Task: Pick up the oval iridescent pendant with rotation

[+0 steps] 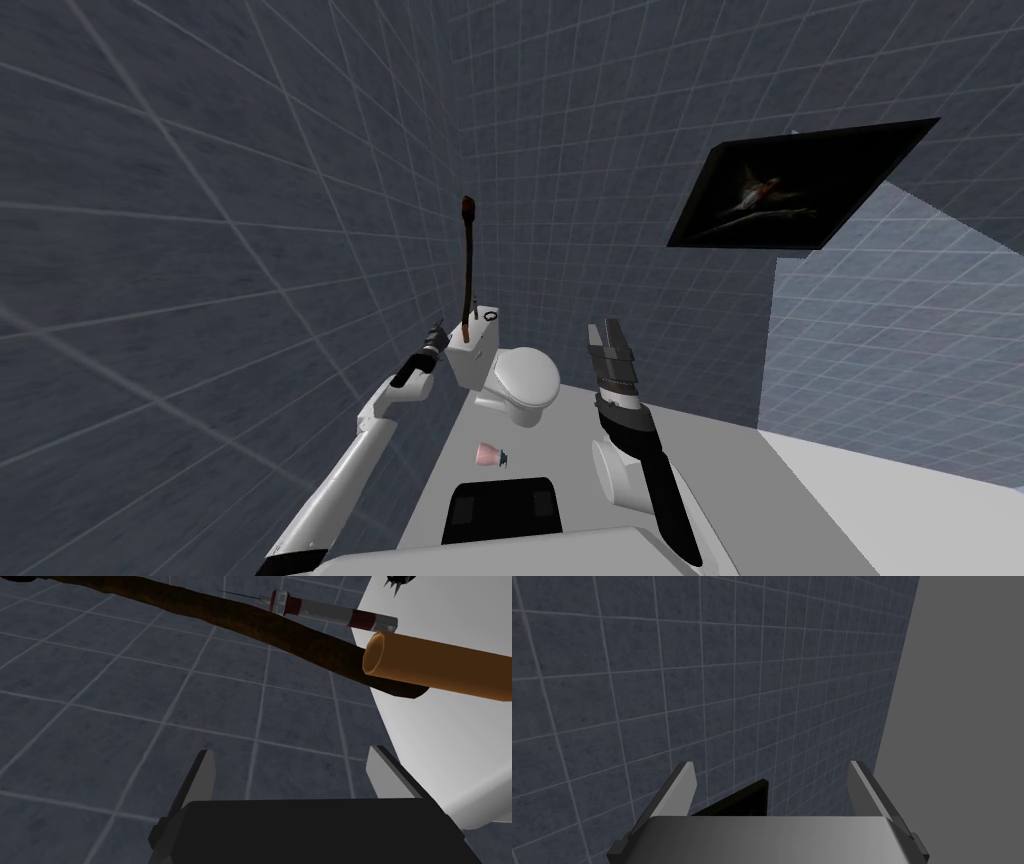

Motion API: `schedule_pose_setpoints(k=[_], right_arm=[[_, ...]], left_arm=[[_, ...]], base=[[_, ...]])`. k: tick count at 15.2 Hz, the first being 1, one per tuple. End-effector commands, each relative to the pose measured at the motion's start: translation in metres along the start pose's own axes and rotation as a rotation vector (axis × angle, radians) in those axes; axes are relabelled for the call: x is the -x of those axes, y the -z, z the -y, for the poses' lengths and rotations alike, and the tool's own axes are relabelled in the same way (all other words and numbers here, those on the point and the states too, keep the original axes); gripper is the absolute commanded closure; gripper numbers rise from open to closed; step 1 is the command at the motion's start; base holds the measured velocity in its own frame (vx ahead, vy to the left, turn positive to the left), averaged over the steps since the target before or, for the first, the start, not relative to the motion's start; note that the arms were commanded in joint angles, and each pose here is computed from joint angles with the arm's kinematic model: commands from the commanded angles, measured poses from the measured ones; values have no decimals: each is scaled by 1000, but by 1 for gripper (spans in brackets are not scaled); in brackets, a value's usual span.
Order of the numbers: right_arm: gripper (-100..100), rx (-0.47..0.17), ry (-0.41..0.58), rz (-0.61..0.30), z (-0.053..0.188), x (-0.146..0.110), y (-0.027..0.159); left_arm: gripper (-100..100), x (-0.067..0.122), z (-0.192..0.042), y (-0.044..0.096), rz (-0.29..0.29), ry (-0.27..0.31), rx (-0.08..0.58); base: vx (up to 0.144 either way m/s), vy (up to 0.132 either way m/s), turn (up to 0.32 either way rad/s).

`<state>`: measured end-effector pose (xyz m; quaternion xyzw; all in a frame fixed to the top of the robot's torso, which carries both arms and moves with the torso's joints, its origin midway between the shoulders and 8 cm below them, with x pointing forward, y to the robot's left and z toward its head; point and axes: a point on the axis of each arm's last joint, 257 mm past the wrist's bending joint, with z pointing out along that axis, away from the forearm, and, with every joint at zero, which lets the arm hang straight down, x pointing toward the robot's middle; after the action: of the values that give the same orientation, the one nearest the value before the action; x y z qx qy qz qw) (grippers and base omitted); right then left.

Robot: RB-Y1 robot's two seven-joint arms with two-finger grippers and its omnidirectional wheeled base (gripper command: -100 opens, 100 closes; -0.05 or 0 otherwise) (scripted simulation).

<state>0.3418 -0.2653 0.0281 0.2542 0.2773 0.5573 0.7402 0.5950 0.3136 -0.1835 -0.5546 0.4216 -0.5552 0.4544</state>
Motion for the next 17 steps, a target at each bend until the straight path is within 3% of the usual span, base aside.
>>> schedule_pose_setpoints(k=[1,3,4,6,7,9,10,17], right_arm=[[0,0,0,0,0,0,0],[0,0,0,0,0,0,0],[0,0,0,0,0,0,0],[0,0,0,0,0,0,0],[0,0,0,0,0,0,0],[0,0,0,0,0,0,0],[0,0,0,0,0,0,0],[0,0,0,0,0,0,0]], left_arm=[[-100,1,-10,-11,14,24,44],[-100,6,-20,-10,24,24,63],[-100,3,-22,-22,30,53,92],[-100,8,-33,-21,42,53,114],[-100,4,-36,-32,49,83,145],[-100,9,-45,-31,59,83,165],[-100,4,-49,-40,67,113,197],[-100,2,-82,-54,108,173,318]], base=[[13,-6,13],[8,-4,-1],[8,-3,13],[10,-3,5],[10,-5,12],[12,-4,4],[11,-3,12],[14,-4,6]])
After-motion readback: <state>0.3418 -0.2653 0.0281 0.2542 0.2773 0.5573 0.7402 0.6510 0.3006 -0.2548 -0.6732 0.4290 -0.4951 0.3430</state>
